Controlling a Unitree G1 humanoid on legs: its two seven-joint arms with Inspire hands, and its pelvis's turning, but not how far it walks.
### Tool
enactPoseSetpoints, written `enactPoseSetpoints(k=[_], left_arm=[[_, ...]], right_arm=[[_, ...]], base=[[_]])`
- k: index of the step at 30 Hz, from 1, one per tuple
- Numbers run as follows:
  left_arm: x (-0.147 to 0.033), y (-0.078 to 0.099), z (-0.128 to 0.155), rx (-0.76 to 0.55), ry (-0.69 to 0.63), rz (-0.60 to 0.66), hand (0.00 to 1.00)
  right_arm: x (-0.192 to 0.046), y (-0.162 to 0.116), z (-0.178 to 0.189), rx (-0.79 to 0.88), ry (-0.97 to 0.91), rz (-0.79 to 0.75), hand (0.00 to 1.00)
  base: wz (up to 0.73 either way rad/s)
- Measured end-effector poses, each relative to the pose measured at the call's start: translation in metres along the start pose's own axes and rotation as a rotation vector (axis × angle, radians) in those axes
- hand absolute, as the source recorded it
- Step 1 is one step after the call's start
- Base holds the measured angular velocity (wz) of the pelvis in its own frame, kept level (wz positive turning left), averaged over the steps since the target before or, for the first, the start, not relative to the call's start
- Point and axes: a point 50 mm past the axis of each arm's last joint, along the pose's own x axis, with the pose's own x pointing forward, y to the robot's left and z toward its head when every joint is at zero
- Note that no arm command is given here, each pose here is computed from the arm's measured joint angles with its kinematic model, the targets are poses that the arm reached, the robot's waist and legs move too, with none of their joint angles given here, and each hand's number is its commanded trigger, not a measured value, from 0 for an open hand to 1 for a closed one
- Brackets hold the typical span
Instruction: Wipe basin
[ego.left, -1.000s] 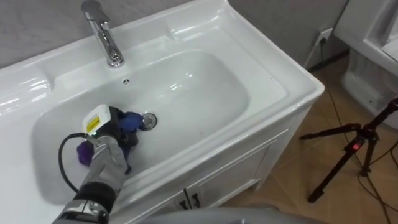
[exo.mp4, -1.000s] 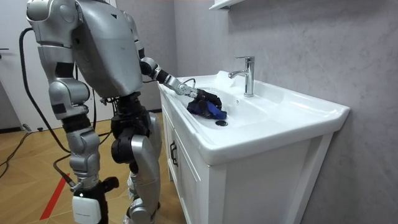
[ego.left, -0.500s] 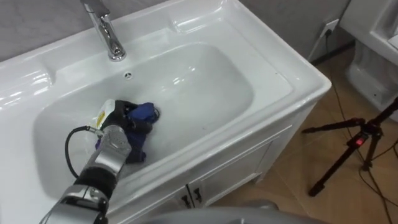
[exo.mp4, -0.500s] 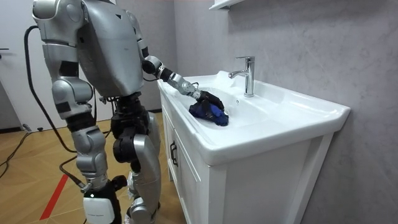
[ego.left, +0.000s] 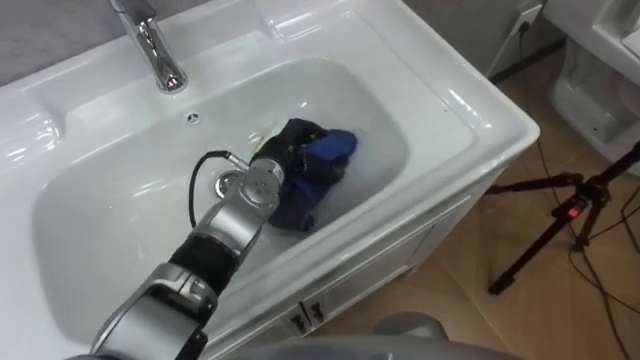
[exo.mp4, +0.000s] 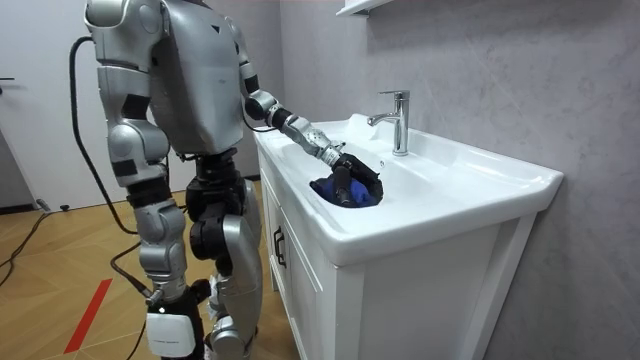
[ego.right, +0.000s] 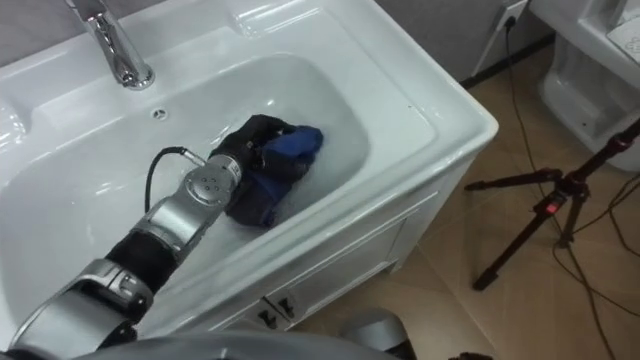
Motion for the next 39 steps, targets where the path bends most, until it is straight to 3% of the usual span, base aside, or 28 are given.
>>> enactPoseSetpoints(k=[12, 17, 22, 30, 39], left_arm=[[-0.014, -0.010, 0.072, 0.048, -0.286, -0.120, 1.00], [-0.015, -0.025, 0.104, 0.001, -0.380, -0.189, 1.00], [-0.018, -0.037, 0.114, -0.021, -0.407, -0.267, 1.00], [-0.025, -0.036, 0.126, -0.021, -0.464, -0.269, 1.00], [-0.020, -0.032, 0.117, 0.028, -0.406, -0.241, 1.00]], right_arm=[[0.000, 0.001, 0.011, 0.045, -0.034, -0.011, 0.00], [-0.001, -0.002, 0.016, 0.047, -0.061, -0.024, 0.00], [-0.001, -0.002, 0.015, 0.075, -0.058, -0.033, 0.00], [0.000, -0.002, 0.009, 0.130, -0.040, -0.040, 0.00], [0.000, -0.004, 0.007, 0.138, -0.020, -0.040, 0.00]], base=[[0.06], [0.00], [-0.01], [0.00], [-0.01]])
